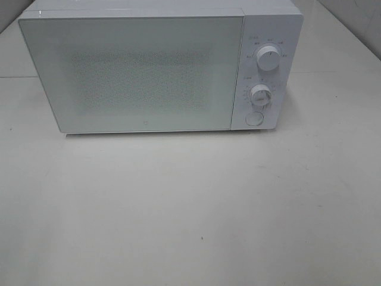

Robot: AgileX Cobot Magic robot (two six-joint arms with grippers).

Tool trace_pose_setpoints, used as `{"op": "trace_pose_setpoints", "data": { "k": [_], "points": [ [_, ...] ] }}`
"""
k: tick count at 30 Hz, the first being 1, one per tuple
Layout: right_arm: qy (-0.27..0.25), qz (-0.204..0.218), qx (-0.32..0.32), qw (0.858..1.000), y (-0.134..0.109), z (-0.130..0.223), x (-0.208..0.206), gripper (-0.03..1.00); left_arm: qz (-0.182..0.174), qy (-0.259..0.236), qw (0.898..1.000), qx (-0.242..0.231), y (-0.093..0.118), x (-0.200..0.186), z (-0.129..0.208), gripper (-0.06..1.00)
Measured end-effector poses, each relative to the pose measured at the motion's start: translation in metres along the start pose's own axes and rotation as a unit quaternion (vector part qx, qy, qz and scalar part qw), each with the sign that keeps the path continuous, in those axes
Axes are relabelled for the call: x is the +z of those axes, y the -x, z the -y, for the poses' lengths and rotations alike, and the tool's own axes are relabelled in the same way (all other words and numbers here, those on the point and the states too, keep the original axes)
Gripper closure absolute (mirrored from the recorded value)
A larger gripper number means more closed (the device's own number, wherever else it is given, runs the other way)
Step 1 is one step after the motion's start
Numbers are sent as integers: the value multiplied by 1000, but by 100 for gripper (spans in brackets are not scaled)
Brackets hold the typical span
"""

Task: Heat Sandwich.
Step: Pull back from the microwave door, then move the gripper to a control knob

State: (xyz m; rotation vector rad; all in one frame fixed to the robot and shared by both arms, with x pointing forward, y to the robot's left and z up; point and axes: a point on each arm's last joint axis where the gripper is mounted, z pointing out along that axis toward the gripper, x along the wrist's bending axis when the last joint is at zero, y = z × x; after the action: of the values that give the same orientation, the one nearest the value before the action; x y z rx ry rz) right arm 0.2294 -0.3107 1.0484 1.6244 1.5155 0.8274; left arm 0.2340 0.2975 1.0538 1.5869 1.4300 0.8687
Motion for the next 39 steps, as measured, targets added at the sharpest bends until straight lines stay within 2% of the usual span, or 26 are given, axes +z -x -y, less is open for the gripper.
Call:
{"op": "trace_pose_setpoints", "data": {
  "k": [6,14,25,39],
  "points": [
    [38,-3,0,999,0,-17,-6,20,0,0,1000,0,0,0,0,-5],
    [55,-10,-8,998,-5,-44,14,20,0,0,1000,0,0,0,0,-5],
    [47,-20,-20,998,-13,-75,54,20,0,0,1000,0,0,0,0,-5],
    [16,-31,-31,999,-23,-93,105,20,0,0,1000,0,0,0,0,-5]
  ]
}}
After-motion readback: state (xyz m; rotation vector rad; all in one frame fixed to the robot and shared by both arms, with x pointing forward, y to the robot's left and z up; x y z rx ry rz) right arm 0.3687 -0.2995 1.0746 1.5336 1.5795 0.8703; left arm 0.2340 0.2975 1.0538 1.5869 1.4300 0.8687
